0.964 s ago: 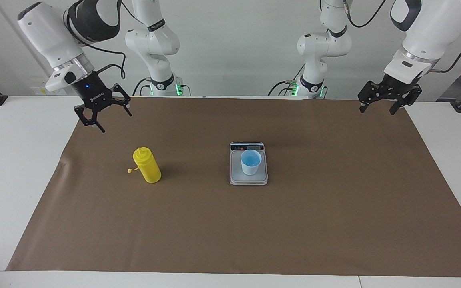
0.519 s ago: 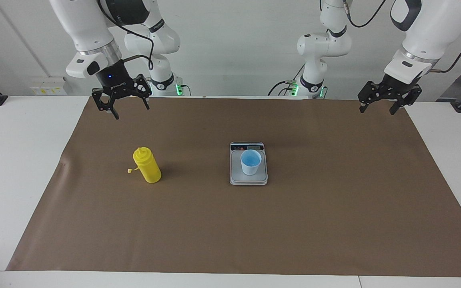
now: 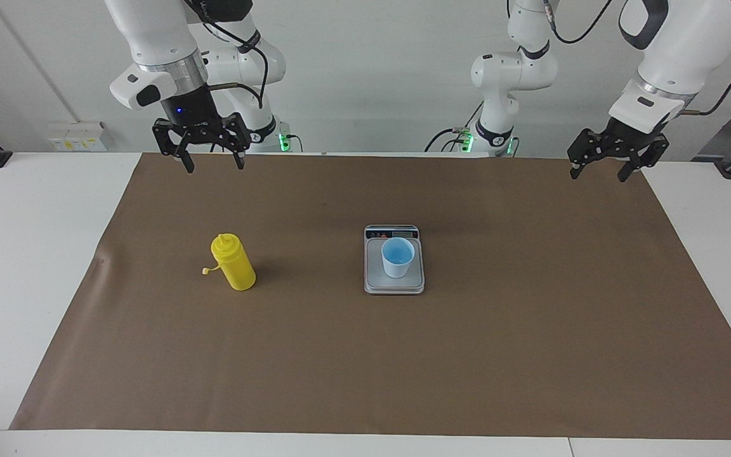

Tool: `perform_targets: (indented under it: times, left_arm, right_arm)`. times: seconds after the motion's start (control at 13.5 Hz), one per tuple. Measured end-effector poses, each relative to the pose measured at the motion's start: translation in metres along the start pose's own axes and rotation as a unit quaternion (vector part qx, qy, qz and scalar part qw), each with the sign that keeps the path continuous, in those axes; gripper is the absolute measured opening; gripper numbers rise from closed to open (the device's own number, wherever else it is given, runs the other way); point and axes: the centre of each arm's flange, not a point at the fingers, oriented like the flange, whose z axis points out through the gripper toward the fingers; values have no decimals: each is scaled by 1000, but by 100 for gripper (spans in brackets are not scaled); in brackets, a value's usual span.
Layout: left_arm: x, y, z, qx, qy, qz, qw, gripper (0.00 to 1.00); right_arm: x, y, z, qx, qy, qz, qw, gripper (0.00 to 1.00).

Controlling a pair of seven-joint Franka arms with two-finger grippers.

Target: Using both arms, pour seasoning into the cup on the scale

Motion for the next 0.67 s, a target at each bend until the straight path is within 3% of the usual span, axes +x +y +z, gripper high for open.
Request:
perform_targets:
  times: [0.37,0.67]
  left_arm:
    - [0,0,0,0,0,0,1000,100]
    - [0,0,0,0,0,0,1000,100]
  right_arm:
    - [9,39,-18,-38,-23,34,998,100]
    - [12,41,-12,-41,-36,36,998,100]
